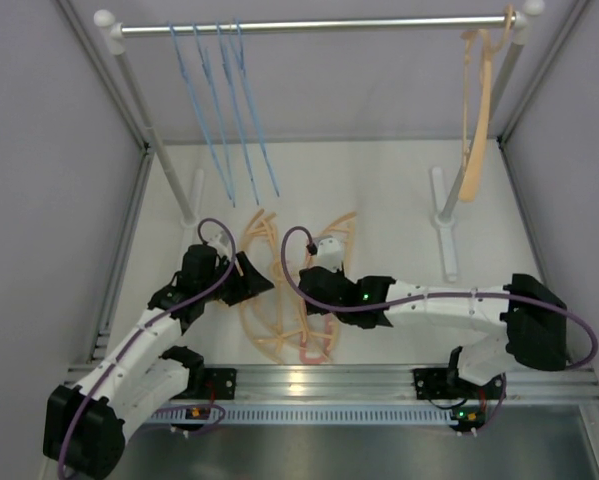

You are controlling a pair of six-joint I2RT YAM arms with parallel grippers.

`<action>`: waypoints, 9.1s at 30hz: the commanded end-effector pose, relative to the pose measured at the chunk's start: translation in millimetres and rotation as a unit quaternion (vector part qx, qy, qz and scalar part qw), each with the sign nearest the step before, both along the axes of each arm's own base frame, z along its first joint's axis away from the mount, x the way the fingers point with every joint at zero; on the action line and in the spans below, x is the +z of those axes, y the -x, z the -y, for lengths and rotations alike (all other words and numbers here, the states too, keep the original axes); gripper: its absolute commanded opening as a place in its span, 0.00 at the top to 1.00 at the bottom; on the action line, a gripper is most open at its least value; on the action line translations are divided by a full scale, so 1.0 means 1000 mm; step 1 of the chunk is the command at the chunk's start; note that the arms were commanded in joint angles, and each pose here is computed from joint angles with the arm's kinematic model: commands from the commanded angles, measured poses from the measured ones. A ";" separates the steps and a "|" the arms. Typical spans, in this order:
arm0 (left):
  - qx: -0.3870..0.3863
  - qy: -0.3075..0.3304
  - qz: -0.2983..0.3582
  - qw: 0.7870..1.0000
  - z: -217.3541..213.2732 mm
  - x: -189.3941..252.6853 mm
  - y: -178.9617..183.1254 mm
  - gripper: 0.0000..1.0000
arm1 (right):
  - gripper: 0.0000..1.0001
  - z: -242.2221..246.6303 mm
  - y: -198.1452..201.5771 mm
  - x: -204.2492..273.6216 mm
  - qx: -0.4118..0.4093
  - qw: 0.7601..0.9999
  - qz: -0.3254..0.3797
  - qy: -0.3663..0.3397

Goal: Organize the hangers

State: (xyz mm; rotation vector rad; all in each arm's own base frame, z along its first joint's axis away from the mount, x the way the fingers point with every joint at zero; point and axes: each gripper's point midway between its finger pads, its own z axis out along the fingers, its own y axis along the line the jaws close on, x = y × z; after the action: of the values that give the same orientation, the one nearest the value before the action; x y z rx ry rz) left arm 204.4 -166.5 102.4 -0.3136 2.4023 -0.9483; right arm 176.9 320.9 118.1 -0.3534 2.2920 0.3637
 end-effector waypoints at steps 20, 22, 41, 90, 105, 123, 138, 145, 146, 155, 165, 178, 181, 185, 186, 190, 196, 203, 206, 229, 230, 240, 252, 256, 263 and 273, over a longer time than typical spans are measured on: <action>0.001 0.011 0.023 1.000 0.001 0.003 -0.001 0.37 | 0.58 -0.056 -0.004 -0.059 -0.028 0.999 -0.038 -0.019; 0.001 0.012 0.023 1.000 0.001 0.004 -0.001 0.37 | 0.60 -0.055 -0.003 -0.063 -0.029 0.999 -0.041 -0.015; 0.003 0.010 0.021 1.000 0.001 0.002 -0.001 0.37 | 0.99 -0.053 0.002 -0.075 -0.023 0.998 -0.053 -0.014; 0.008 0.035 0.045 0.998 0.004 0.025 -0.005 0.37 | 1.00 0.066 0.031 0.172 -0.069 0.933 0.020 -0.352; -0.002 0.038 0.040 0.998 0.007 0.023 -0.004 0.37 | 1.00 0.095 0.018 0.283 -0.105 0.865 0.094 -0.481; -0.007 0.043 0.028 0.999 0.010 0.010 -0.001 0.37 | 1.00 0.129 -0.001 0.401 -0.158 0.784 0.192 -0.569; -0.013 0.045 0.024 0.999 0.012 0.006 -0.003 0.37 | 1.00 0.183 -0.024 0.470 -0.250 0.713 0.263 -0.600; -0.016 0.045 0.027 0.999 0.013 0.006 -0.003 0.37 | 1.00 0.193 -0.040 0.473 -0.281 0.692 0.279 -0.603; -0.016 0.045 0.027 0.998 0.013 0.007 -0.003 0.37 | 1.00 0.196 -0.044 0.472 -0.287 0.686 0.282 -0.606; -0.023 0.046 0.029 0.998 0.013 0.006 0.000 0.37 | 1.00 0.212 -0.061 0.477 -0.303 0.662 0.304 -0.615; -0.026 0.046 0.028 0.998 0.014 0.005 0.001 0.37 | 1.00 0.212 -0.083 0.481 -0.311 0.665 0.312 -0.603; -0.031 0.042 0.031 0.998 0.013 0.007 0.003 0.37 | 1.00 0.214 -0.110 0.470 -0.327 0.664 0.304 -0.600; -0.031 0.043 0.031 0.998 0.013 0.006 0.005 0.38 | 1.00 0.216 -0.115 0.469 -0.333 0.665 0.304 -0.595; -0.032 0.042 0.029 0.998 0.012 0.005 0.006 0.38 | 1.00 0.218 -0.120 0.467 -0.338 0.666 0.302 -0.592; -0.032 0.041 0.029 0.998 0.012 0.005 0.006 0.37 | 1.00 0.217 -0.123 0.465 -0.341 0.668 0.301 -0.589; -0.033 0.041 0.030 0.998 0.012 0.005 0.006 0.37 | 1.00 0.219 -0.126 0.466 -0.344 0.668 0.303 -0.586; -0.034 0.039 0.028 0.998 0.012 0.004 0.006 0.37 | 1.00 0.227 -0.127 0.459 -0.360 0.665 0.302 -0.580; -0.034 0.041 0.025 0.998 0.012 0.004 0.007 0.38 | 1.00 0.229 -0.126 0.448 -0.368 0.668 0.297 -0.575; -0.034 0.042 0.027 0.998 0.012 0.005 0.007 0.37 | 1.00 0.229 -0.127 0.440 -0.371 0.670 0.293 -0.573; -0.035 0.046 0.027 0.998 0.013 0.006 0.009 0.38 | 0.58 0.221 -0.124 0.420 -0.359 0.704 0.271 -0.550; -0.035 0.047 0.028 0.998 0.013 0.006 0.009 0.38 | 0.57 0.220 -0.123 0.418 -0.358 0.706 0.270 -0.548; -0.035 0.045 0.024 0.998 0.012 0.003 0.010 0.38 | 0.53 0.217 -0.101 0.400 -0.327 0.745 0.251 -0.524; -0.036 0.045 0.026 0.998 0.012 0.003 0.010 0.38 | 0.47 0.217 -0.054 0.397 -0.236 0.809 0.267 -0.467; -0.035 0.047 0.028 0.998 0.013 0.006 0.009 0.38 | 0.45 0.177 -0.056 0.420 -0.135 0.859 0.256 -0.422; -0.036 0.038 0.034 0.998 0.012 0.012 0.005 0.37 | 0.39 0.087 -0.079 0.456 -0.065 0.912 0.272 -0.300; 0.000 -0.006 0.041 0.999 -0.005 0.024 0.001 0.39 | 0.44 0.007 -0.103 0.280 -0.070 0.970 0.164 -0.167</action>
State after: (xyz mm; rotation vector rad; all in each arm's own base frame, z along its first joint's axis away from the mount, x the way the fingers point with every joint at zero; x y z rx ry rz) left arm 195.1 -170.4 107.5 -0.2750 2.3772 -1.0097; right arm 286.5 318.9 426.1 -0.0852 1.8443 0.6412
